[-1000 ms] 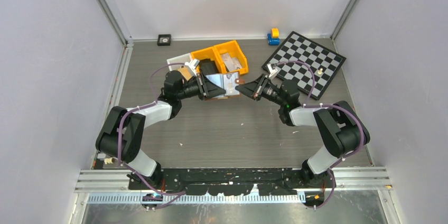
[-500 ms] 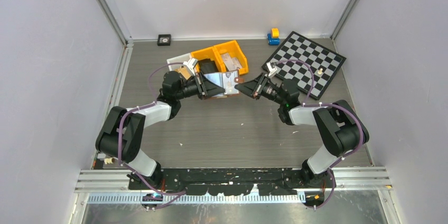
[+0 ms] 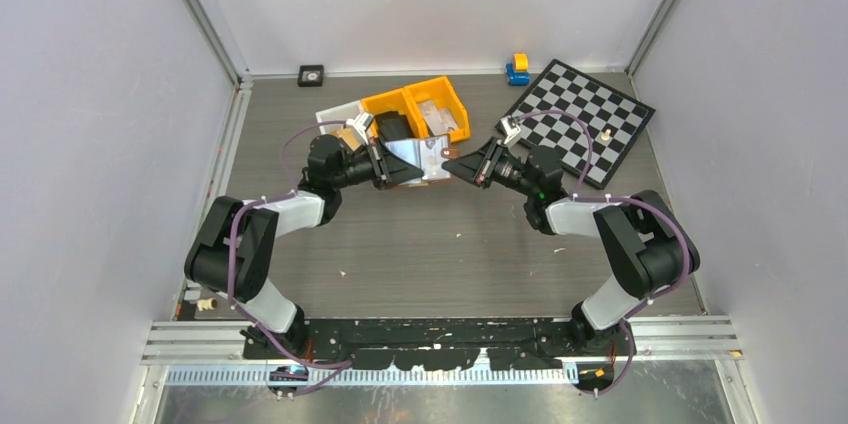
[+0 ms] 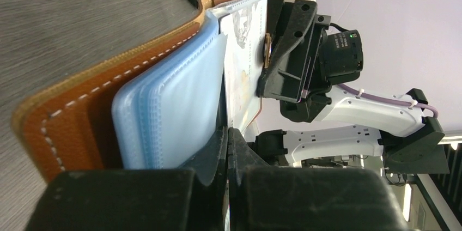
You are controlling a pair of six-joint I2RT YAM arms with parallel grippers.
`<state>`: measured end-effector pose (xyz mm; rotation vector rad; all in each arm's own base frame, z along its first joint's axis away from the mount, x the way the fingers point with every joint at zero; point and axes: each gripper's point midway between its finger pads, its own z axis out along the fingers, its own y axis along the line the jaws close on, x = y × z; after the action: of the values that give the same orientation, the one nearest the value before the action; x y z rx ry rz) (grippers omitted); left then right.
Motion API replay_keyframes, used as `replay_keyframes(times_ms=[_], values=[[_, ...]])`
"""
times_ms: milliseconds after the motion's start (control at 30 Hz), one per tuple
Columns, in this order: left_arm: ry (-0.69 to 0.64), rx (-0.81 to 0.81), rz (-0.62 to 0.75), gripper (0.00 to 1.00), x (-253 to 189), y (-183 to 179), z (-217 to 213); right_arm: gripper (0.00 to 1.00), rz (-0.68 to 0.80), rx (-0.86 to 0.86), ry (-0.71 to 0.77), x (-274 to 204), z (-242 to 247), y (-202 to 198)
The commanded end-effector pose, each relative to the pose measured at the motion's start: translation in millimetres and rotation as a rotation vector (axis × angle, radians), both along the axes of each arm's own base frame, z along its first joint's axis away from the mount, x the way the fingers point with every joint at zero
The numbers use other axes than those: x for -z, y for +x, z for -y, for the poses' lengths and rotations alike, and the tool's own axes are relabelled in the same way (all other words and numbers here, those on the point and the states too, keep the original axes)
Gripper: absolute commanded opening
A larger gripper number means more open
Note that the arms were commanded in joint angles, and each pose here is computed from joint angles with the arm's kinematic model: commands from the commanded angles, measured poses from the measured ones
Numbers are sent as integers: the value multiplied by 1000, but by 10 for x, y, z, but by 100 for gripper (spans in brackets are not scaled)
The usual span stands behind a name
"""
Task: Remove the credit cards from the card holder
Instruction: Remove the credit card from the card holder.
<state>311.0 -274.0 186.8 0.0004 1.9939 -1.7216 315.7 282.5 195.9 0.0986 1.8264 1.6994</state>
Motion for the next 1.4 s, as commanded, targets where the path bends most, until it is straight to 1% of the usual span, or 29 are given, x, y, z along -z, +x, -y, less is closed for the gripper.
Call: replay_keyframes(times_ms=[0,33,67,200,233,300,333,367,667,733,867,967,1100,1367], values=[[-7,-1,35,0,-81,27,9,22,112,-51,15,-287,-90,-139],[0,-6,29,0,-58,33,-2,26,115,-44,15,-293,-81,-136],[5,-12,25,0,-44,45,-18,28,115,-39,15,-293,-71,-131],[24,-26,0,0,25,66,-43,30,105,3,17,-276,10,-76],[30,-29,-7,0,40,72,-49,26,98,16,18,-259,45,-57],[45,-33,-14,0,71,77,-55,10,87,36,22,-244,97,-18],[51,-35,-16,0,78,81,-60,5,79,43,21,-231,113,1],[60,-37,-21,0,101,81,-65,1,61,51,12,-191,126,27],[57,-33,-21,0,94,87,-58,1,47,44,10,-162,113,47],[52,-29,-19,7,84,81,-55,0,46,32,17,-168,102,38],[37,-28,-14,26,62,79,-50,0,47,8,59,-221,76,16],[21,-20,-12,34,48,71,-40,0,46,-17,100,-272,53,-13],[1,-11,-28,38,65,76,-23,1,55,-43,142,-365,32,-57],[-61,15,-21,37,-22,57,11,1,52,-67,130,-347,-49,-92]])
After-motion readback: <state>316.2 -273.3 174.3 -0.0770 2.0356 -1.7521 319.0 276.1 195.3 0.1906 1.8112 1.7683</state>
